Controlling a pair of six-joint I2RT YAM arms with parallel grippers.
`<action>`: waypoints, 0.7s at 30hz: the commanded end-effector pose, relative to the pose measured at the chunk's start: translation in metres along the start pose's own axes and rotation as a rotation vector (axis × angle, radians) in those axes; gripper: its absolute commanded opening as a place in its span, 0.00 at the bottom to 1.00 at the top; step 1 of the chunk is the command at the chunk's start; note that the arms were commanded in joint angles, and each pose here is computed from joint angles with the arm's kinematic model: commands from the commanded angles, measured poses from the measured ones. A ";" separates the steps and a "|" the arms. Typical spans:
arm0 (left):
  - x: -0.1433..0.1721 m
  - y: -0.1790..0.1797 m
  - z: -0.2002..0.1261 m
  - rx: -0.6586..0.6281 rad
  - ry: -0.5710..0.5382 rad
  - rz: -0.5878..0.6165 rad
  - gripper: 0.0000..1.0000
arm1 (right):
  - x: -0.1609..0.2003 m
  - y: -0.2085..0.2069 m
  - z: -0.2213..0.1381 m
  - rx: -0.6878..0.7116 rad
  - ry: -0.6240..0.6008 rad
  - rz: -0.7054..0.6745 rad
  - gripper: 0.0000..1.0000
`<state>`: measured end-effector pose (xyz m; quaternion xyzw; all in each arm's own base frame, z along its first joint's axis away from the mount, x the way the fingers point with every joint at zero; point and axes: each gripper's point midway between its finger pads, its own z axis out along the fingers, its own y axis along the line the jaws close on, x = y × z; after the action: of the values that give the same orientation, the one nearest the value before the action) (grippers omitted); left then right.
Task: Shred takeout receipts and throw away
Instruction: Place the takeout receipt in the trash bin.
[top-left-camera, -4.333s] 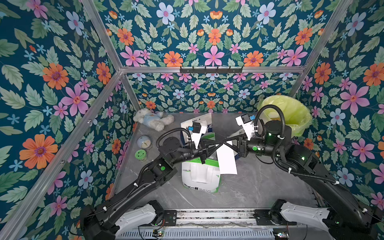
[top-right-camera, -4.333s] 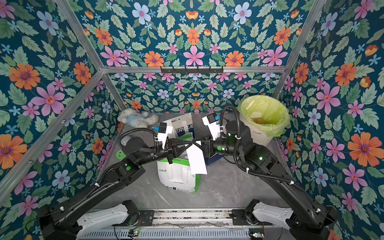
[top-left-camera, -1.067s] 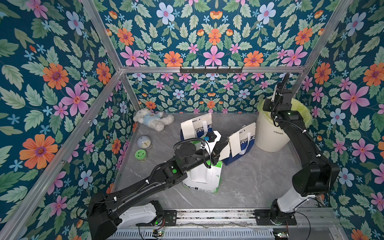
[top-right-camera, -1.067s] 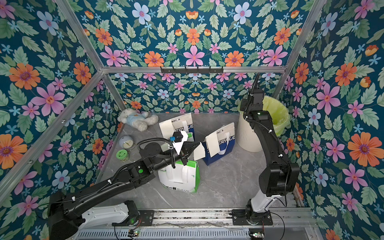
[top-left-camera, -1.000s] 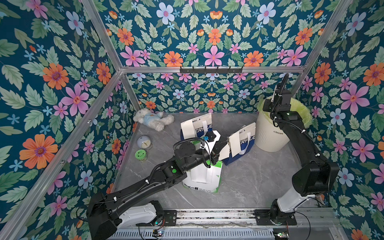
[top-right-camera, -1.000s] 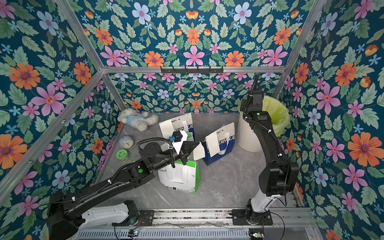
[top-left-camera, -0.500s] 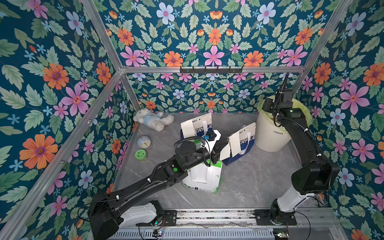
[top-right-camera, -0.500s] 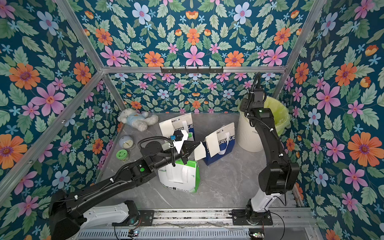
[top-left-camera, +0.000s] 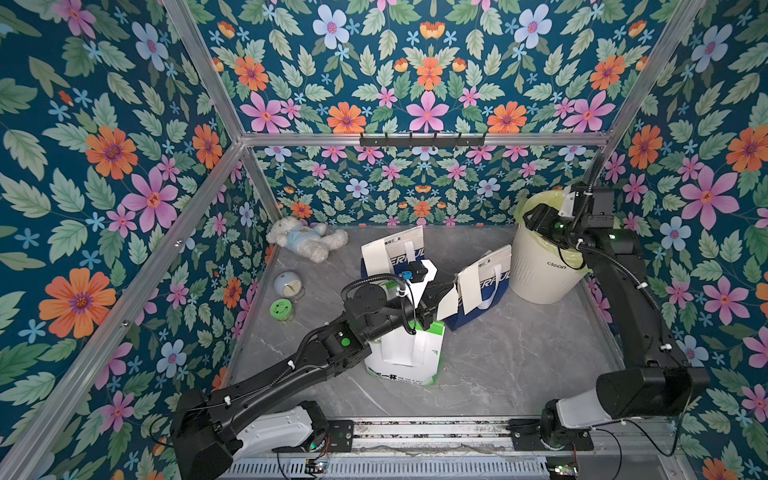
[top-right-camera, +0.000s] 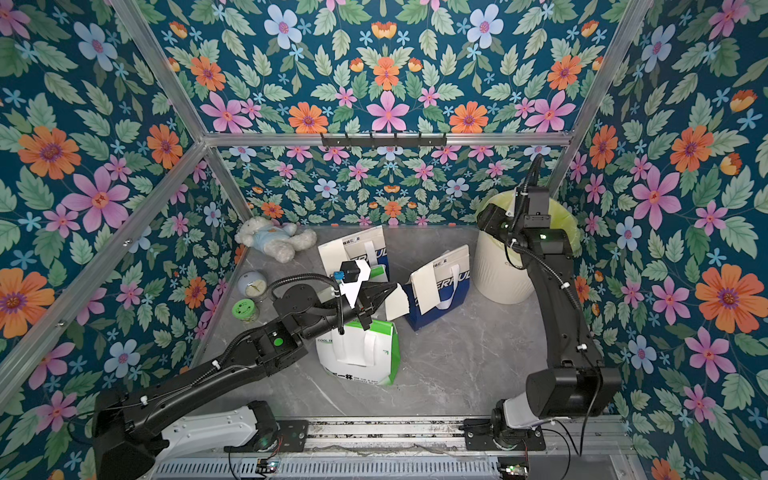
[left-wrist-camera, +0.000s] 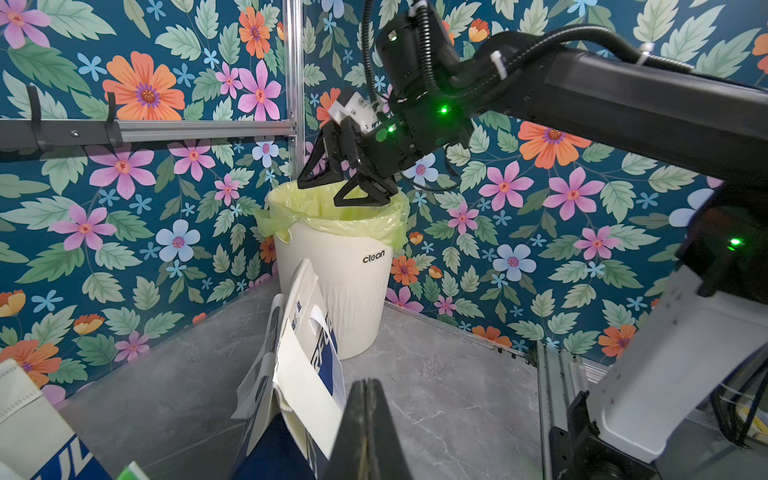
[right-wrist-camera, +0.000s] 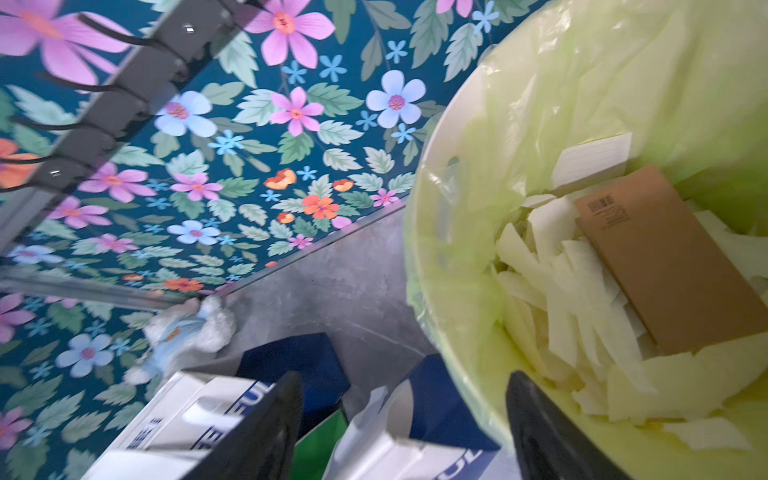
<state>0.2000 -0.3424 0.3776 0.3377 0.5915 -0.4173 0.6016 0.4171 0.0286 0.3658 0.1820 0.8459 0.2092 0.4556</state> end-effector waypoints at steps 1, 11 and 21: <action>-0.010 -0.001 0.002 0.011 -0.025 -0.013 0.00 | 0.009 0.035 -0.025 -0.203 -0.002 0.018 0.72; -0.057 -0.014 -0.009 0.086 -0.248 -0.109 0.00 | 0.058 0.127 -0.126 -0.919 0.059 -0.101 0.74; -0.088 -0.020 -0.049 0.146 -0.479 -0.202 0.00 | 0.117 0.160 -0.160 -1.179 0.171 -0.182 0.75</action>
<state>0.1741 -0.3136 0.4342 0.2427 0.4840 -0.5478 0.6378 0.2559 0.1818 0.4325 -0.1467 0.6631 0.6025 0.4192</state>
